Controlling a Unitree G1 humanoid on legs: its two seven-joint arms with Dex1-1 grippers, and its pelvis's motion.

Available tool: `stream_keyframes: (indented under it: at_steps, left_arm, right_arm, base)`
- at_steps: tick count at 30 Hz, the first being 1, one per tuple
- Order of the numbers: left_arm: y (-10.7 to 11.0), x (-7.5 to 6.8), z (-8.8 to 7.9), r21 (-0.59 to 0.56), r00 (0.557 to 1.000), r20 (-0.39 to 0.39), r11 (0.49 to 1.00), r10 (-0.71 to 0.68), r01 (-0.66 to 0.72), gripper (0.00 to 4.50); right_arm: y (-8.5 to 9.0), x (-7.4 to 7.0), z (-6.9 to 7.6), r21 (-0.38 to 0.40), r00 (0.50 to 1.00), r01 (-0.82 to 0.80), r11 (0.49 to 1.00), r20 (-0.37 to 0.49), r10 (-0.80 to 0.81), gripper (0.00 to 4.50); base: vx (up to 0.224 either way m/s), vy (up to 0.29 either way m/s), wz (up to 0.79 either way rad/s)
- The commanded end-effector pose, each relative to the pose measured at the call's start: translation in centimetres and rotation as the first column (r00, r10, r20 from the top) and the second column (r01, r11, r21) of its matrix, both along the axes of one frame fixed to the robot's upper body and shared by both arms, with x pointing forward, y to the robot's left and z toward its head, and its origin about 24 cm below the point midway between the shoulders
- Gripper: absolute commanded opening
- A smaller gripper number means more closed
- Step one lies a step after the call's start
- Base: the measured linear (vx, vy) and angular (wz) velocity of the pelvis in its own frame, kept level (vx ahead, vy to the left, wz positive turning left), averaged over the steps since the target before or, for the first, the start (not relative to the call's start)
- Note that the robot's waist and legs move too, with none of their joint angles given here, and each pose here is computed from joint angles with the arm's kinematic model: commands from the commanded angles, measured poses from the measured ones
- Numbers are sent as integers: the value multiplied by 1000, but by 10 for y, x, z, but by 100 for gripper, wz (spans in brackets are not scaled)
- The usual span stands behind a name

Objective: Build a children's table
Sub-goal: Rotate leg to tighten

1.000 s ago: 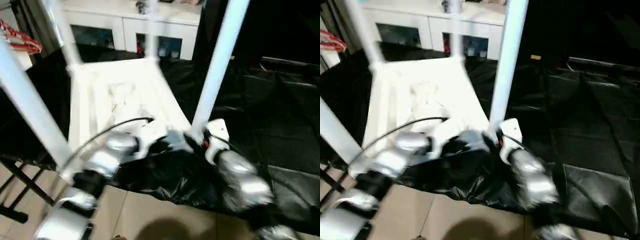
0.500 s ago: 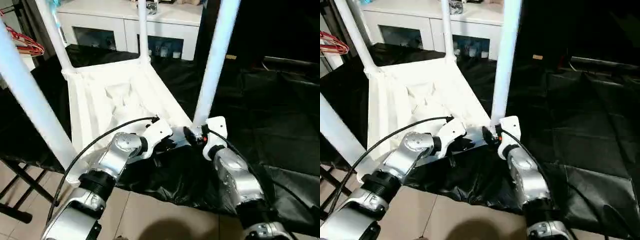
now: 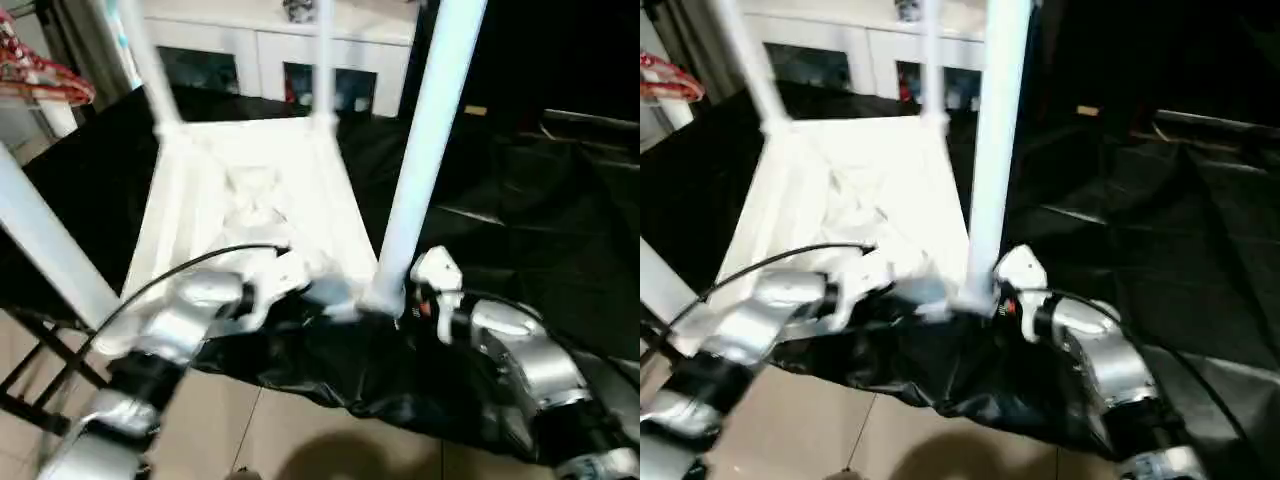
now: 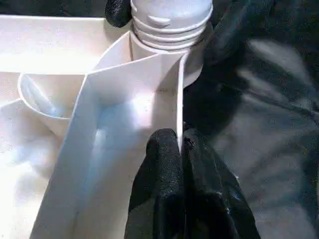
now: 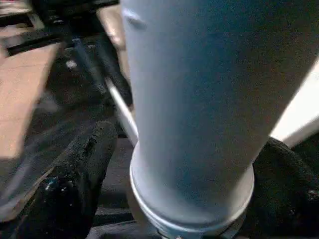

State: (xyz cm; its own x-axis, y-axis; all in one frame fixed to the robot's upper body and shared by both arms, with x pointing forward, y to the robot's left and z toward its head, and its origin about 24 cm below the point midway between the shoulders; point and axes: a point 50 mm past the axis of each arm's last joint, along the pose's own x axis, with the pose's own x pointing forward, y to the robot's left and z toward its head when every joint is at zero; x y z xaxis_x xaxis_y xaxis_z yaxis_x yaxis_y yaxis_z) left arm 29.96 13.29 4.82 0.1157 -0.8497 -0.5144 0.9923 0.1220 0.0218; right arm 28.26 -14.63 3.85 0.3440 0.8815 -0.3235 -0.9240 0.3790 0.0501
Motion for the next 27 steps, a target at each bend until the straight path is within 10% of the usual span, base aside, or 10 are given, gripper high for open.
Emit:
stream_keyframes:
  at_steps: [1, 27]
  left_arm:
    - [1, -6, 4, -33, 997, -16, 996, -81, 80, 0]
    - [6, 3, 7, -14, 997, 9, 997, -77, 77, 0]
  right_arm:
    - [3, -2, 7, 1, 994, -113, 994, 8, 113, 402]
    - [14, -19, -3, 41, 977, -206, 978, -50, 208, 270]
  base:
    - [0, 0, 0]
    - [0, 0, 0]
